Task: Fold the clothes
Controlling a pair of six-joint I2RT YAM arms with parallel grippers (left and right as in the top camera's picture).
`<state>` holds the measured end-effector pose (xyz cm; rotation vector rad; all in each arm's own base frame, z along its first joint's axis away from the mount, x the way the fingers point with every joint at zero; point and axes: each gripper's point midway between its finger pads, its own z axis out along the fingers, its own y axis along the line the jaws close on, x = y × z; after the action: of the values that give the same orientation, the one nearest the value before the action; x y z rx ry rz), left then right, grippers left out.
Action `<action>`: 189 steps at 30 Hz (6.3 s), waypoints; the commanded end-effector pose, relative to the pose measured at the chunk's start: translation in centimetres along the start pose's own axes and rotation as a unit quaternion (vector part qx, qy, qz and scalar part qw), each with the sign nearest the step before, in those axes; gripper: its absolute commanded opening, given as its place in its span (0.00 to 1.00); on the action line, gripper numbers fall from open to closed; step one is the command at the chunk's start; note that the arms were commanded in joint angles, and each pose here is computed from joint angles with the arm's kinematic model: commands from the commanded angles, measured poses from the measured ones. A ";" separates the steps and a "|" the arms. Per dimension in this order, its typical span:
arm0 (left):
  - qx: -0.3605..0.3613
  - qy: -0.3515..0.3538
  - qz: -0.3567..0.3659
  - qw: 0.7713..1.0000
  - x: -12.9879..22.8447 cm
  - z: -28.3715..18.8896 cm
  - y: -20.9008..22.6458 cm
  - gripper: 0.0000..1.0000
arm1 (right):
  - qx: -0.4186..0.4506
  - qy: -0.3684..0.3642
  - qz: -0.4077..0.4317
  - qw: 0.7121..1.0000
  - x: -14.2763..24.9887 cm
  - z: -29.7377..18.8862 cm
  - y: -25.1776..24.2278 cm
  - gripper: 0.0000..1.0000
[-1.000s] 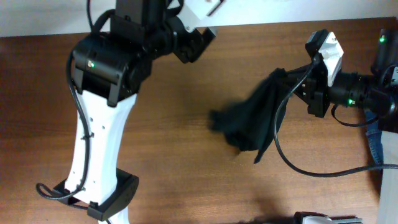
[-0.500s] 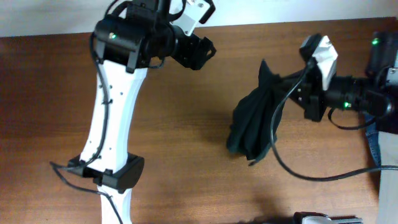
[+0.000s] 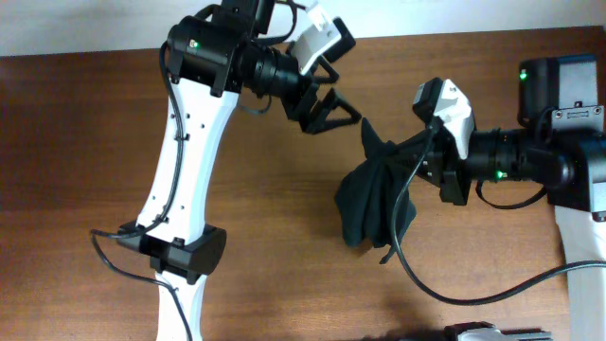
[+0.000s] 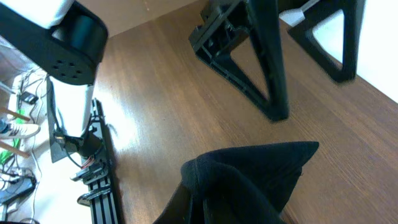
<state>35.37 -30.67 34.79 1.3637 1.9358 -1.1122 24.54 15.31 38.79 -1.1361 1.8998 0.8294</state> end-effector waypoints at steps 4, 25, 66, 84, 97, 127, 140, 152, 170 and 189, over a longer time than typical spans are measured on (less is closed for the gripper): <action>0.082 -0.015 0.045 0.995 0.8 1.3 -1.1 0.99 | -0.010 -0.004 -0.026 1.000 -0.6 0.1 0.9 0.04; 0.131 -0.034 0.103 0.985 0.5 4.5 -1.7 0.99 | -0.018 -0.010 -0.024 0.999 -0.8 0.1 1.2 0.04; -0.042 0.055 0.019 0.997 3.3 0.7 4.6 0.99 | -0.006 -0.003 -0.026 1.000 -0.5 0.0 0.8 0.04; -0.153 0.145 -0.187 0.959 8.4 1.2 8.9 0.99 | 0.183 -0.185 0.050 0.964 -10.9 -3.4 -7.9 0.04; -0.143 0.122 -0.257 0.948 8.0 1.2 8.5 0.99 | 0.292 -0.154 0.051 0.943 -9.4 -4.5 -11.5 0.04; -0.002 0.134 -0.215 0.967 10.1 8.9 7.0 0.70 | 0.279 -0.138 0.065 0.948 -8.5 -3.7 -11.7 0.04; -0.021 0.123 -0.248 0.961 11.1 6.2 9.2 0.29 | 0.257 -0.172 0.059 0.949 -8.6 -7.4 -9.9 0.04; 0.015 0.114 -0.217 0.970 9.5 8.6 7.1 0.81 | 0.258 -0.179 0.052 0.948 -9.0 -7.5 -10.0 0.04; 0.165 0.045 -0.226 0.959 8.5 10.5 3.8 0.57 | 0.260 -0.186 0.047 0.946 -9.4 -7.7 -10.0 0.04; 0.215 0.032 -0.207 0.954 7.3 12.4 1.3 0.34 | 0.259 -0.185 0.048 0.947 -9.4 -7.7 -10.0 0.04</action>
<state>33.84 -36.66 22.37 1.2139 2.2053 -1.7557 35.27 8.72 48.00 -0.5065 1.7537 0.4916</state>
